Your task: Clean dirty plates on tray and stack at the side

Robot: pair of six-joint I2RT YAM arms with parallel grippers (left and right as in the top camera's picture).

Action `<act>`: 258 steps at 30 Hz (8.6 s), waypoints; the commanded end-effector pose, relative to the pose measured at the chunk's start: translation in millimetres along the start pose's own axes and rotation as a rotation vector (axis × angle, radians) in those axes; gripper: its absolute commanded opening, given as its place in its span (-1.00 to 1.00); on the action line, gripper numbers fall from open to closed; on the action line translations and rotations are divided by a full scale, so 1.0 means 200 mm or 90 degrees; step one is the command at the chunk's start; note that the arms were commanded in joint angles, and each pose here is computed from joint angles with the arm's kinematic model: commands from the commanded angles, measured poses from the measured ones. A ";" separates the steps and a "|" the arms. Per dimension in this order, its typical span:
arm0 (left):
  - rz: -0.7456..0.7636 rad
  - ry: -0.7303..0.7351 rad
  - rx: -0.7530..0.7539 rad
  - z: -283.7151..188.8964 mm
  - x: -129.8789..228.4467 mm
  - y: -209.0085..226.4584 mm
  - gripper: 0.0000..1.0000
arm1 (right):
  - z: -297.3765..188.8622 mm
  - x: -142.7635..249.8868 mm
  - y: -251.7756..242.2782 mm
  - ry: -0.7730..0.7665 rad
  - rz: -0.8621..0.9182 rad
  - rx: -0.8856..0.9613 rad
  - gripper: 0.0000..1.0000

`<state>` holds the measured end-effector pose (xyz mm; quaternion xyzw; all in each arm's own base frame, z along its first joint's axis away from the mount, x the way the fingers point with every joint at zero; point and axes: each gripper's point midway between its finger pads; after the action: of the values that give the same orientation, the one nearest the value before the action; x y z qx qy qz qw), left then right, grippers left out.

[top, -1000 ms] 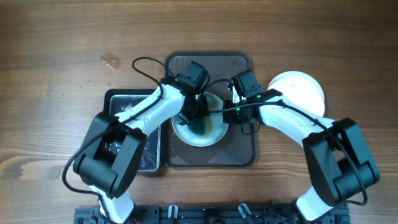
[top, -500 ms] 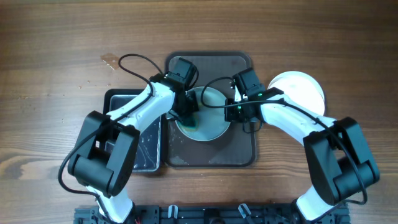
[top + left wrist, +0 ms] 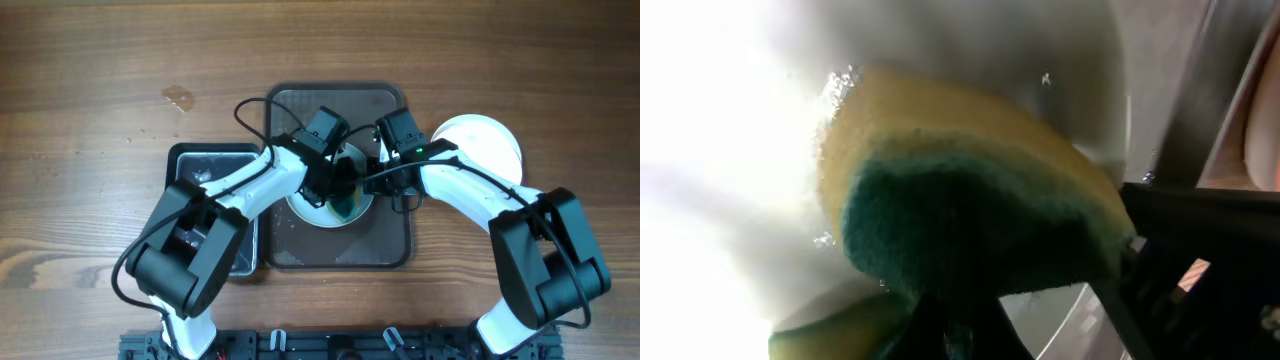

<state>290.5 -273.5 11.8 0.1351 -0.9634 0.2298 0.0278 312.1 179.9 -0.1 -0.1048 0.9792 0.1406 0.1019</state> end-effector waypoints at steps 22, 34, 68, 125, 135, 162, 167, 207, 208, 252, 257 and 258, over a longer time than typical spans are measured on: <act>-0.226 -0.239 -0.221 -1.02 -0.15 0.84 -0.92 | 0.09 0.03 -0.01 0.008 -0.074 0.005 -0.91; -0.225 -0.204 -0.157 -0.73 -0.10 0.93 -0.14 | -0.14 0.02 0.03 0.036 -0.121 0.024 -0.91; -0.277 -0.467 0.028 -1.84 -0.16 0.70 1.00 | -0.82 -0.56 1.02 -0.458 -0.384 0.491 -0.91; -0.277 -0.467 0.028 -1.84 -0.16 0.70 1.00 | -0.69 -0.63 0.71 -0.214 -0.157 0.000 -0.91; -0.277 -0.467 0.028 -1.84 -0.16 0.70 1.00 | -1.16 -0.42 -0.74 -0.179 0.263 0.006 -0.91; -0.277 -0.467 0.028 -1.84 -0.16 0.70 1.00 | -0.83 0.28 -0.79 -0.013 0.387 0.133 -0.91; -0.277 -0.467 0.028 -1.84 -0.16 0.70 1.00 | -0.64 0.44 -0.84 0.009 0.454 0.142 -0.91; -0.277 -0.467 0.028 -1.84 -0.16 0.70 1.00 | -1.77 0.25 -0.10 -0.669 -0.251 0.213 0.99; -0.277 -0.467 0.028 -1.84 -0.16 0.70 1.00 | -1.73 0.27 -0.14 -0.675 -0.242 0.227 0.99; -0.079 -0.633 0.093 -2.00 -0.03 0.48 1.00 | -1.09 0.25 -0.44 -0.815 -0.210 0.291 0.99; 0.175 -0.762 0.205 -1.93 0.09 0.30 1.00 | -1.09 0.25 -0.44 -0.815 -0.210 0.290 0.99; 0.186 -0.777 0.217 -1.90 0.11 0.32 1.00 | -1.09 0.25 -0.44 -0.815 -0.211 0.291 1.00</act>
<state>261.5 -38.4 366.9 0.1756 -0.7622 0.2639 -0.5644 246.7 27.1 170.2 -0.1284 0.7032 -0.0412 0.6981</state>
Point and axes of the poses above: each gripper's point midway between its finger pads, its own z axis out along the fingers, its own y axis along the line the jaws close on, x = y × z, and after that the axes turned 13 degrees about -z, right-handed
